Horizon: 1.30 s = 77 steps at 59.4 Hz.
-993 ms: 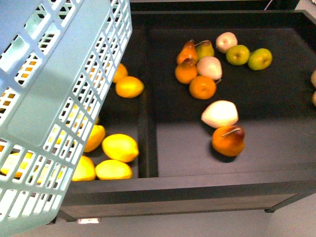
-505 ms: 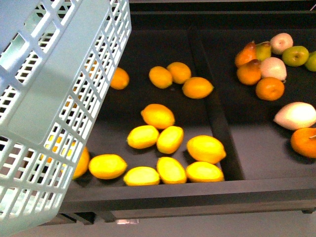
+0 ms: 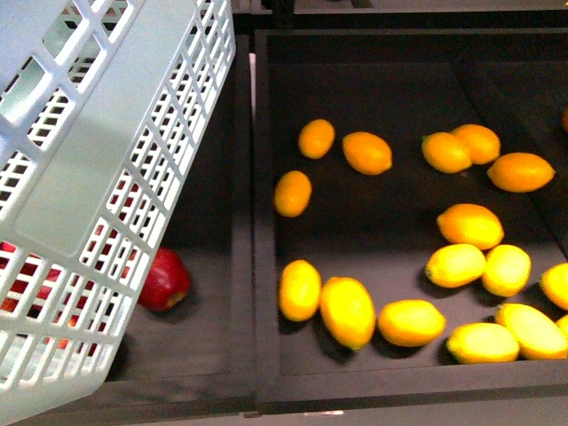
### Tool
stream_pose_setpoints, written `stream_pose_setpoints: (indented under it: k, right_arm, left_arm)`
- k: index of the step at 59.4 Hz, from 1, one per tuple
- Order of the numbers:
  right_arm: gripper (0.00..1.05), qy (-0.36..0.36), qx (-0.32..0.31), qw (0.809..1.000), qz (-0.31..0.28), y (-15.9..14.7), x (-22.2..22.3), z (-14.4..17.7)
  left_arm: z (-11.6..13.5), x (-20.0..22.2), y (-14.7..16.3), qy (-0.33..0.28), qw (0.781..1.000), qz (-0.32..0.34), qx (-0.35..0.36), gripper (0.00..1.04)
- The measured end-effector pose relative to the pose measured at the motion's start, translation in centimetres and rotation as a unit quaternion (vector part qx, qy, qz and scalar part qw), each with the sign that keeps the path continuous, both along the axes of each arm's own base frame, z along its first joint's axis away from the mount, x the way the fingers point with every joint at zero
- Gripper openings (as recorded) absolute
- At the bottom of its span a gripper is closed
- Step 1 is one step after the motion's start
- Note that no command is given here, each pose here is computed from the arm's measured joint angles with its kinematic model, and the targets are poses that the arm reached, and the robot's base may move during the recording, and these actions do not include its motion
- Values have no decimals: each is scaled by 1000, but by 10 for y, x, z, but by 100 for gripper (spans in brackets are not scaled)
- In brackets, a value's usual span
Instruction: Pick lemon and mango into basket
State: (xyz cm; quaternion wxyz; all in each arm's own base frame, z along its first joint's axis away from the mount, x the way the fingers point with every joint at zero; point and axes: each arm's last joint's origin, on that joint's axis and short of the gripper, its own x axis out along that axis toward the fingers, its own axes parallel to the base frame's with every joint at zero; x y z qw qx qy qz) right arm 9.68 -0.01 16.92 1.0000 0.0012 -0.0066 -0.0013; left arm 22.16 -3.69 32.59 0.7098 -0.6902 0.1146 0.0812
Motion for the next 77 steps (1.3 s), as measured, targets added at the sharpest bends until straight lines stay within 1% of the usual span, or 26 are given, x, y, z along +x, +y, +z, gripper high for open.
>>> stream_pose_setpoints:
  k: [31,37,40,43,44,45,46,47,48,50,51,53,54,55,57,58,62,66,71,73,77]
  right_arm:
    - [96,0,0,1000,4,0,0,0]
    - [96,0,0,1000,5,0,0,0]
    - [96,0,0,1000,5,0,0,0]
    - [96,0,0,1000,3,0,0,0]
    - [96,0,0,1000,3,0,0,0]
    - [96,0,0,1000,3,0,0,0]
    - [96,0,0,1000,3,0,0,0]
    - [96,0,0,1000,3,0,0,0]
    - [96,0,0,1000,3,0,0,0]
    - [96,0,0,1000,3,0,0,0]
    - [96,0,0,1000,3,0,0,0]
    - [96,0,0,1000,3,0,0,0]
    - [96,0,0,1000,3,0,0,0]
    - [96,0,0,1000,3,0,0,0]
    - [96,0,0,1000,3,0,0,0]
    - [96,0,0,1000,2,0,0,0]
    - [96,0,0,1000,1,0,0,0]
    - [96,0,0,1000,1,0,0,0]
    - [96,0,0,1000,1,0,0,0]
    - [96,0,0,1000,1,0,0,0]
    - [96,0,0,1000,2,0,0,0]
  left_arm:
    - [0,0,0,0,1000,-1,2,28]
    - [0,1,3,1,1000,16,5,28]
    - [1,0,4,-2,1000,20,16,28]
    - [3,2,1,47,996,-1,73,28]
    - [5,4,-1,70,992,-19,104,28]
    - [6,4,-2,80,989,-29,121,28]
    - [7,6,-4,98,981,-50,157,28]
    - [7,8,-5,106,977,-61,176,28]
    - [7,10,-8,117,966,-83,213,28]
    - [6,13,-10,125,957,-101,241,28]
    - [5,17,-12,127,943,-123,281,28]
    - [3,22,-16,129,928,-144,317,28]
    - [2,27,-19,128,914,-161,348,28]
    - [2,29,-20,128,909,-168,359,28]
    - [-1,40,-28,127,886,-190,403,28]
    - [-1,44,-31,126,879,-196,415,28]
    - [-2,59,-43,116,867,-213,435,28]
    - [-2,73,-57,106,861,-233,440,28]
    - [-5,90,-80,99,855,-268,433,28]
    - [-8,96,-90,100,856,-281,423,28]
    - [-12,107,-110,95,847,-319,415,28]
